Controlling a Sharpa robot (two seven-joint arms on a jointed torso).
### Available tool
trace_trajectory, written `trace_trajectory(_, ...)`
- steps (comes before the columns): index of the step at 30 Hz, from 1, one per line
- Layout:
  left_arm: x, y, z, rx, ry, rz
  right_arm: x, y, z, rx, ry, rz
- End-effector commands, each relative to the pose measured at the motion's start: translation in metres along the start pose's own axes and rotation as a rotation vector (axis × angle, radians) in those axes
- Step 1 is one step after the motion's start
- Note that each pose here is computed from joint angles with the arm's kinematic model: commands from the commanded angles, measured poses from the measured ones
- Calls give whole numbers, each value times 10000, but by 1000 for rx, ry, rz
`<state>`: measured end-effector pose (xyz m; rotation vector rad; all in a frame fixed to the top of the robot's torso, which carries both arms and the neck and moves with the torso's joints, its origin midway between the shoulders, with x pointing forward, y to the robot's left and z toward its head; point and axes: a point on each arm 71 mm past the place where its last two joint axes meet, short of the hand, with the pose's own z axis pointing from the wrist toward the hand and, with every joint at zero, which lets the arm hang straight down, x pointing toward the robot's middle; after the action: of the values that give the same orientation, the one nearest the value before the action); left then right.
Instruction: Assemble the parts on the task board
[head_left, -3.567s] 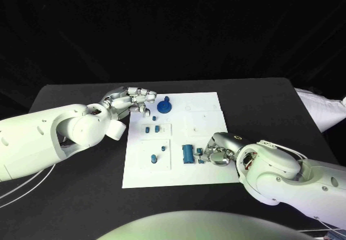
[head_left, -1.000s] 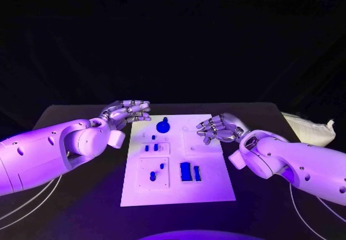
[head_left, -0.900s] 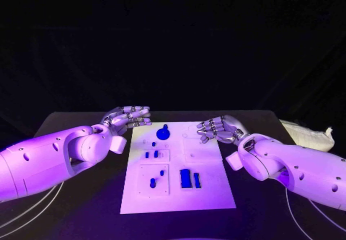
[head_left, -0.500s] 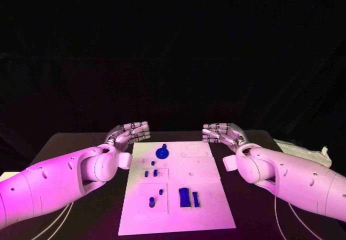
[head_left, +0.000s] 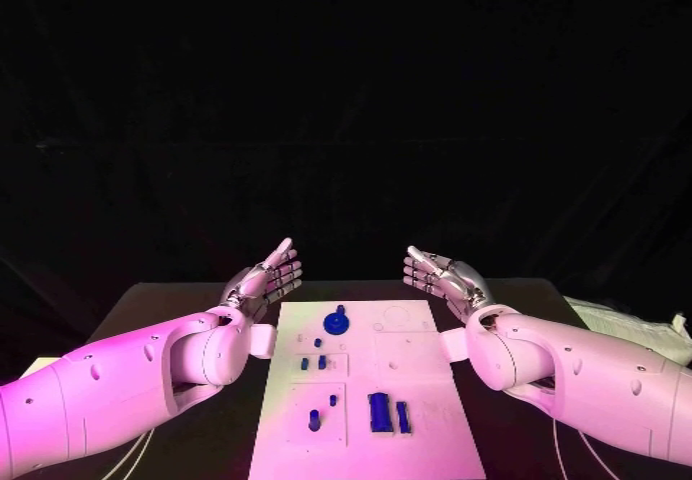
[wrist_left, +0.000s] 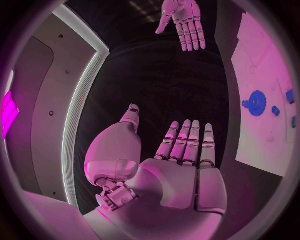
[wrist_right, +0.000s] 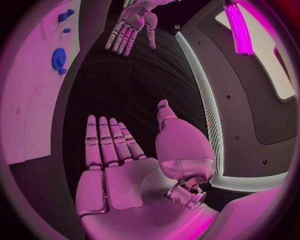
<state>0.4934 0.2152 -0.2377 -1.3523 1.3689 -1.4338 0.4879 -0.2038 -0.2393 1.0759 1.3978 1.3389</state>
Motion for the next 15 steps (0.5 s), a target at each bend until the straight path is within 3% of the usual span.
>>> trace_trajectory(1,73,-13,-77,64,-95,95,15,70,-79,-20,-140,28)
trace_trajectory(7,231,-29,-207,112,-155,153,135,138,-200,-15,-194,44)
trace_trajectory(15,305,-43,-275,137,-184,180,164,153,-232,-12,-207,46)
